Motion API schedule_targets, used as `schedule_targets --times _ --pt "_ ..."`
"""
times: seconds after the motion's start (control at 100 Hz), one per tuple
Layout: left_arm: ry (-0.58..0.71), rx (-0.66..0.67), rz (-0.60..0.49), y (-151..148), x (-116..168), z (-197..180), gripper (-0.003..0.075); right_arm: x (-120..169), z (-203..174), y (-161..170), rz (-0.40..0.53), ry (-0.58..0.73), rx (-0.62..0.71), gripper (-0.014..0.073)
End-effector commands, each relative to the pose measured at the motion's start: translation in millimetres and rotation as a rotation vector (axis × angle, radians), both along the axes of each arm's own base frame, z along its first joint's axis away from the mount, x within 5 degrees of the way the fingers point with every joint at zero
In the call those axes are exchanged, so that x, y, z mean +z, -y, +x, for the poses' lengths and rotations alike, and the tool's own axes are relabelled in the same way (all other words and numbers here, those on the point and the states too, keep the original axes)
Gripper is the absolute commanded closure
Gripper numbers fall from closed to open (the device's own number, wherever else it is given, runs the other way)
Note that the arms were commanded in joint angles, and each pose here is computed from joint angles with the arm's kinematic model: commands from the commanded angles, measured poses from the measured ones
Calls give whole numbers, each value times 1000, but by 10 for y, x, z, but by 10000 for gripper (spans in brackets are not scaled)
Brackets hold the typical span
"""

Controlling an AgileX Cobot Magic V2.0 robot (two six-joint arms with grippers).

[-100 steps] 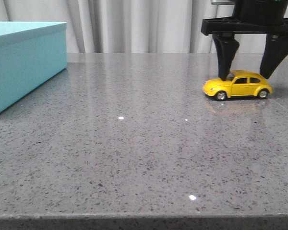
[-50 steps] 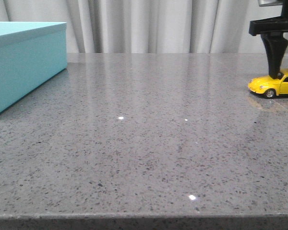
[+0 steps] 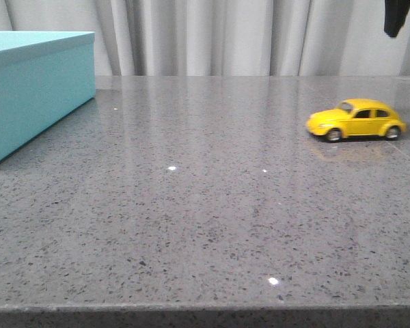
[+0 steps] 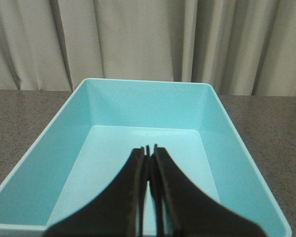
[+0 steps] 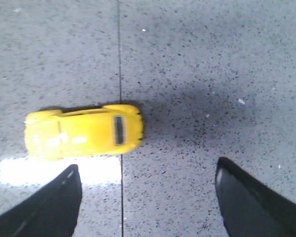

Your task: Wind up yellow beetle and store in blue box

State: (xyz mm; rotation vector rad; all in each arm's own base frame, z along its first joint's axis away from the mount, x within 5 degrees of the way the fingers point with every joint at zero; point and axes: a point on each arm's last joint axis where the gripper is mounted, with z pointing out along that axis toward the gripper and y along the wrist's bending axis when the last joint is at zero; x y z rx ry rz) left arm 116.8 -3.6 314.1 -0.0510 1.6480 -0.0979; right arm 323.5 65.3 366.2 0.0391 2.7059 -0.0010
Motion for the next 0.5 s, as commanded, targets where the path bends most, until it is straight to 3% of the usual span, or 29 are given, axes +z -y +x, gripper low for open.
schedule_targets --times 0.0,0.49 --pt "105 14 -18 -13 179 10 739 303 -132 7 7 131 21 37" --pt "81 9 -17 -8 197 19 738 688 -484 65 44 270 41 37"
